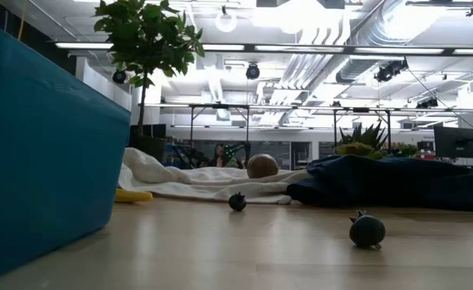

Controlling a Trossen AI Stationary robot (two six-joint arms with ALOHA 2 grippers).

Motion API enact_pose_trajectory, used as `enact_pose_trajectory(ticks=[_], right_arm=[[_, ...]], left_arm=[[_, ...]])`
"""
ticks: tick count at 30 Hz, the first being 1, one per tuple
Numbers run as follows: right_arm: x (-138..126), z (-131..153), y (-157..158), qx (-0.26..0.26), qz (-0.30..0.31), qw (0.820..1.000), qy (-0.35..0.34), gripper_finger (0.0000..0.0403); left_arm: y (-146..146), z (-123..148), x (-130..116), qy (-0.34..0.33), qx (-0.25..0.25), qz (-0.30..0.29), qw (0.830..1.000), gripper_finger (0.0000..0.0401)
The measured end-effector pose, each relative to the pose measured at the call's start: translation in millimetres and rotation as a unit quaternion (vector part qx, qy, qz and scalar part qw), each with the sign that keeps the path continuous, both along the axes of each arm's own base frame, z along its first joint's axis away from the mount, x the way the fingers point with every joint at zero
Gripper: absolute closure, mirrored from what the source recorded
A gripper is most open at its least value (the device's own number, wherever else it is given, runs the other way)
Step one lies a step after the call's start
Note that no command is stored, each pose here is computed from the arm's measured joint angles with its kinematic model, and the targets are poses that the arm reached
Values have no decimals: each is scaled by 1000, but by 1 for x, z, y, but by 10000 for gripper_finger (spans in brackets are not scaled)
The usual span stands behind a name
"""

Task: Pick and placing Produce into tupperware
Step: Put the croissant into the bin, then put the blackberry into the bin

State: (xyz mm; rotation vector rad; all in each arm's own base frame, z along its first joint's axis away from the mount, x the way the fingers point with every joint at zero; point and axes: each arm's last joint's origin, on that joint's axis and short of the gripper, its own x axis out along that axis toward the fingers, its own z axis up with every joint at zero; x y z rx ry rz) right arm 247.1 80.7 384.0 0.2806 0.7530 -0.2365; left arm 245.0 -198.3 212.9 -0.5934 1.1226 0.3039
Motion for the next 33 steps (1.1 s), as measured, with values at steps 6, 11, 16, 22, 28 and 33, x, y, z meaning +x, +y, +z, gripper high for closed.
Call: enact_pose_trajectory(ticks=[6,11,16,22,28,33], right_arm=[[0,0,0,0,1,1000,0,162],[0,0,0,-2,2,1000,0,162],[0,0,0,-4,4,1000,1,162],[0,0,0,-8,8,1000,1,162],[0,0,0,-12,12,1000,2,162],[0,0,0,-13,13,1000,2,162]], left_arm=[[-4,-12,4,20,-3,-10,1000,203],[-5,-15,5,23,-1,-10,1000,203],[-6,-15,5,21,-2,-10,1000,202],[-8,-13,8,5,-19,-15,1000,164],[-9,-13,8,10,-27,-19,999,120],[-9,-10,6,19,-47,-28,998,130]])
